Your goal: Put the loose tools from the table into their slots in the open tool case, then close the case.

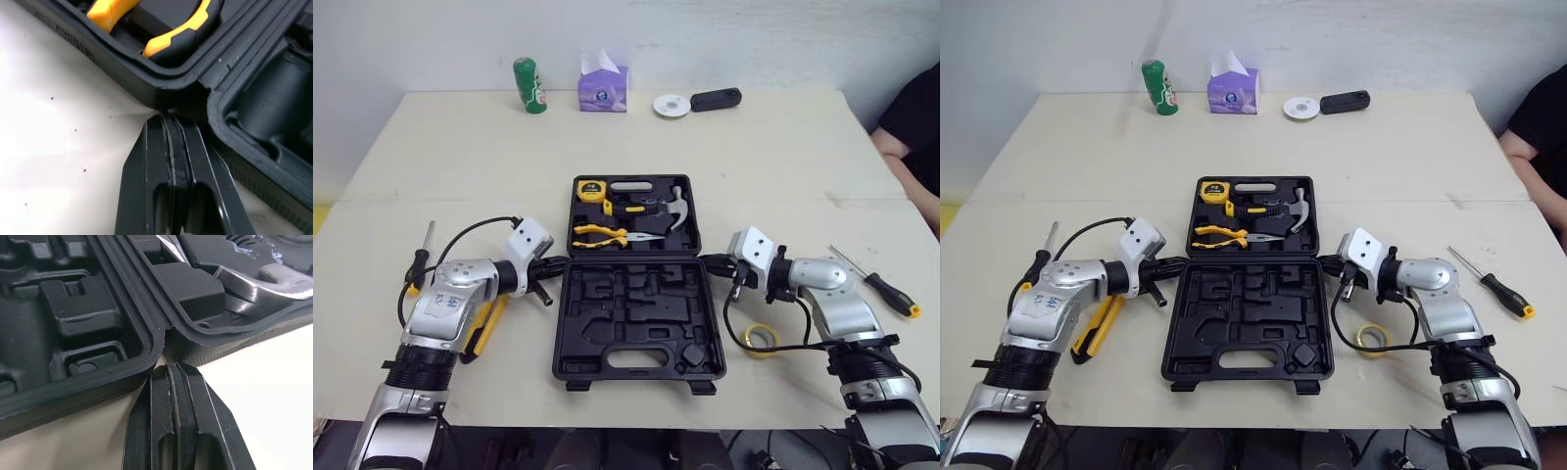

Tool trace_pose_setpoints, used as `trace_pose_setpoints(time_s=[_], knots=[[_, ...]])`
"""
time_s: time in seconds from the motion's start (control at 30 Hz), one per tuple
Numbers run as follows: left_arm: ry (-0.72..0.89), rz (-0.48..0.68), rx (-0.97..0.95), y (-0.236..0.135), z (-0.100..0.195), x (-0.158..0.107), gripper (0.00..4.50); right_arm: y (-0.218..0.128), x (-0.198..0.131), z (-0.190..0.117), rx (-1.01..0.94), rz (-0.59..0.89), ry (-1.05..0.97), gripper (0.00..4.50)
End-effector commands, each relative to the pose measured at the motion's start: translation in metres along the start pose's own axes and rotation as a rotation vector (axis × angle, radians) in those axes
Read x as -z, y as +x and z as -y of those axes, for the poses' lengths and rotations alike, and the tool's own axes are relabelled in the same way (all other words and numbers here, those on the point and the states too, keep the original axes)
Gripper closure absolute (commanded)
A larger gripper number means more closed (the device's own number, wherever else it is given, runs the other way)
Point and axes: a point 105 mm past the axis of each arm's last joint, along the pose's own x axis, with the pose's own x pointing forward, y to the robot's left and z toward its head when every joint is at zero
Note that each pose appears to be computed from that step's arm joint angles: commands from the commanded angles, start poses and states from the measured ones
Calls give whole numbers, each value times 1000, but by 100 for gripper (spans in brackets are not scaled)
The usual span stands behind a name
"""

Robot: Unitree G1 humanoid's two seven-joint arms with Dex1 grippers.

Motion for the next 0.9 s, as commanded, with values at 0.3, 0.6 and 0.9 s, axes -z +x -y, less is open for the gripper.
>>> trace_pose_setpoints(time_s=[0.3, 0.6, 0.9], knots=[[69, -39, 37, -4, 9, 4, 450, 1, -19, 3, -5, 52, -69, 444], [137, 57, 9, -63, -3, -8, 450, -55, -32, 38, 62, 54, -100, 444], [168, 278, -490, -187, -69, -8, 254, -151, -10, 55, 381, -26, -92, 313]])
